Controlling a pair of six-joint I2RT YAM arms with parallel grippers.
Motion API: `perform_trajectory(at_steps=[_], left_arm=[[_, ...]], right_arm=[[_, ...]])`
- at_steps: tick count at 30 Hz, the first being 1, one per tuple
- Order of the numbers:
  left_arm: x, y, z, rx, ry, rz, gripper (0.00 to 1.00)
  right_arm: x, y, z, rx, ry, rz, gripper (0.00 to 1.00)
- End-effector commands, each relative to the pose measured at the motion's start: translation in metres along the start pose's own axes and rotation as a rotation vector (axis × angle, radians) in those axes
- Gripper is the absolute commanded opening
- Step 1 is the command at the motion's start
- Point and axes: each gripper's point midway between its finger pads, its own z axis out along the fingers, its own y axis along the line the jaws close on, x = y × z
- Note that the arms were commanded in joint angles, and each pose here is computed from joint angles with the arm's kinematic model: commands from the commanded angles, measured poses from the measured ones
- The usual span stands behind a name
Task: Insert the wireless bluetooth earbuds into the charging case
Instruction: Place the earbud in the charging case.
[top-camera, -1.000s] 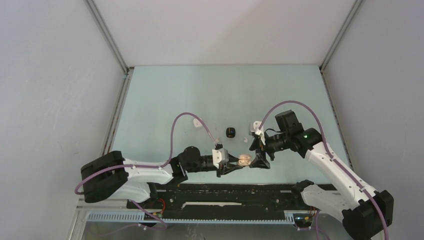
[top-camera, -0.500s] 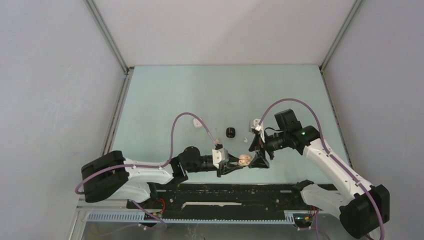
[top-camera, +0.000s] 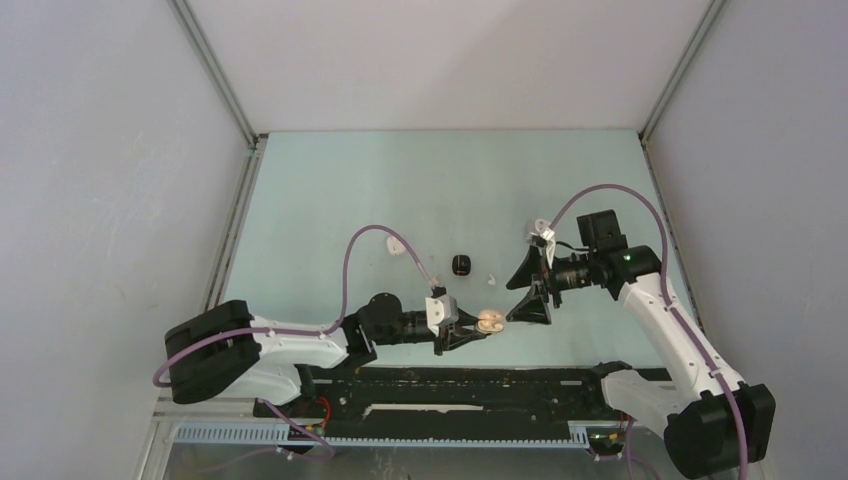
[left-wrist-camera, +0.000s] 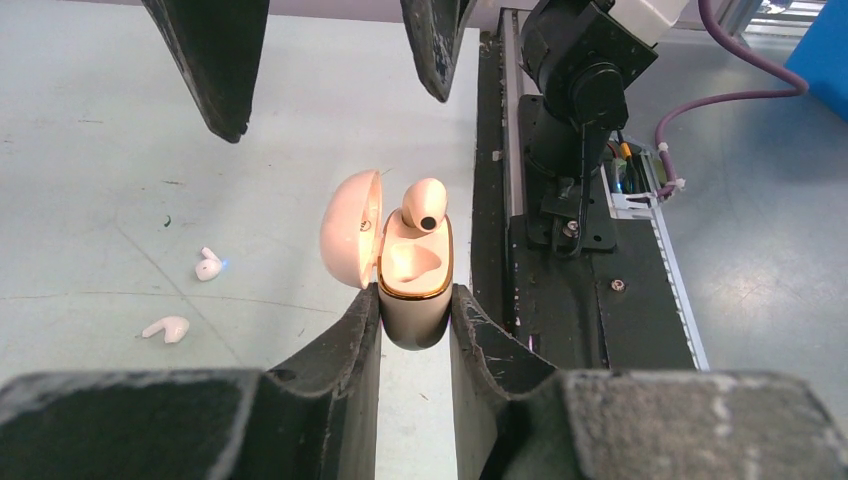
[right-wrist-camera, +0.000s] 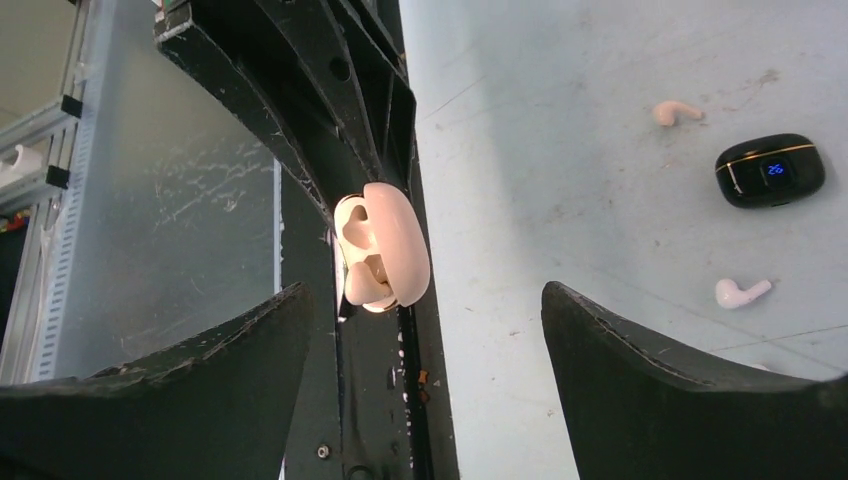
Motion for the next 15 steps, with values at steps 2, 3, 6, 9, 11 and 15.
perform_trajectory(at_steps=[2,3,6,9,11,15], left_arm=[[-0.025,0.003,0.006,-0.005,-0.078,0.010,0.00],[-0.025,0.003,0.006,-0.003,-0.078,0.009,0.00],[-0.027,0.002,0.006,-0.003,-0.081,0.008,0.00],[-0.028,0.002,0.006,0.000,-0.084,0.006,0.00],[-0.029,0.001,0.006,0.002,-0.087,0.005,0.00],[-0.030,0.001,0.006,0.004,-0.088,0.000,0.00]], right_arm=[[-0.012,0.008,-0.009,-0.025,-0.040,-0.068,0.86],[-0.009,0.007,-0.008,-0.023,-0.029,-0.068,0.86],[-0.002,0.005,-0.007,-0.021,-0.001,-0.061,0.99],[0.003,0.004,-0.006,-0.020,0.027,-0.058,1.00],[0.006,0.002,-0.004,-0.019,0.040,-0.054,1.00],[0.011,-0.002,0.002,-0.023,0.076,-0.048,1.00]])
